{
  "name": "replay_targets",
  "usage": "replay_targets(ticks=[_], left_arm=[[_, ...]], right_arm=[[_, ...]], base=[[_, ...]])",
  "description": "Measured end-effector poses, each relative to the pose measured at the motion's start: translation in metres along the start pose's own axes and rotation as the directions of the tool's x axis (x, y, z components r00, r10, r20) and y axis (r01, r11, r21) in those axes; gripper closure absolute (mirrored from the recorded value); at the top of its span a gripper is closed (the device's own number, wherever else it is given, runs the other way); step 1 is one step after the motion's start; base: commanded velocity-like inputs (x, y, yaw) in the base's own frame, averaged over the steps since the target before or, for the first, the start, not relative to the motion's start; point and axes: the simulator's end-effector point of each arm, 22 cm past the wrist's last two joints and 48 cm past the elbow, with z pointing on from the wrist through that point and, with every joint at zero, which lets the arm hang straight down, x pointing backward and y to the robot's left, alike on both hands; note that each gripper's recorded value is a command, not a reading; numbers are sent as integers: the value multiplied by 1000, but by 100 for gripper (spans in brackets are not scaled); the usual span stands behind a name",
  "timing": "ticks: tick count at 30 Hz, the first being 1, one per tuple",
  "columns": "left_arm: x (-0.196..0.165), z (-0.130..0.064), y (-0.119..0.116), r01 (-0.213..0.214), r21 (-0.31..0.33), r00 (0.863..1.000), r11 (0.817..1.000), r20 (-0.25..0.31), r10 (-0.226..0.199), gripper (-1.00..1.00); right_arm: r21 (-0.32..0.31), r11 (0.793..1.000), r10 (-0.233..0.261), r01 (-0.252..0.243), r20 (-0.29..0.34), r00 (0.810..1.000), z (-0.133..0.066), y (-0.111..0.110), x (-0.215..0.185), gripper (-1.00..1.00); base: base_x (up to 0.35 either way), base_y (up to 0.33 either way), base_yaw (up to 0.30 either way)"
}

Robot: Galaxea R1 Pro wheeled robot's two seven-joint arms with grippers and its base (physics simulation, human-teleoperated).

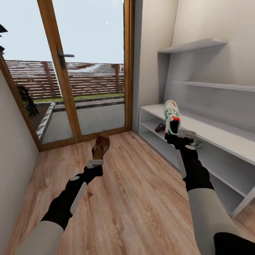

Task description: Pick up the two gym shoes and the two sandals from the corridor floor and place them onto the hallstand (shoe rack) in the corridor, making sure they are on the rack and not on the floor. Arrange them so the two gym shoes are next to each other and the two sandals are next to each other.

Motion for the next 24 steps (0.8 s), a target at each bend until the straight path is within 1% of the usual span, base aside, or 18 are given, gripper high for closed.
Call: replay_targets(ticks=[19,21,24], left_arm=[[0,0,0,0,0,1000,1000,0,0,100],[0,0,0,0,0,1000,1000,0,0,100],[0,0,0,0,1,1000,1000,0,0,100]], right_arm=[[3,1000,-2,2,2,1000,0,-1,-1,100],[3,1000,-2,2,2,1000,0,-1,-1,100],[2,1000,-1,1,2,1000,0,-1,-1,100]], base=[[338,100,-1],[305,158,-129],[288,180,-272]])
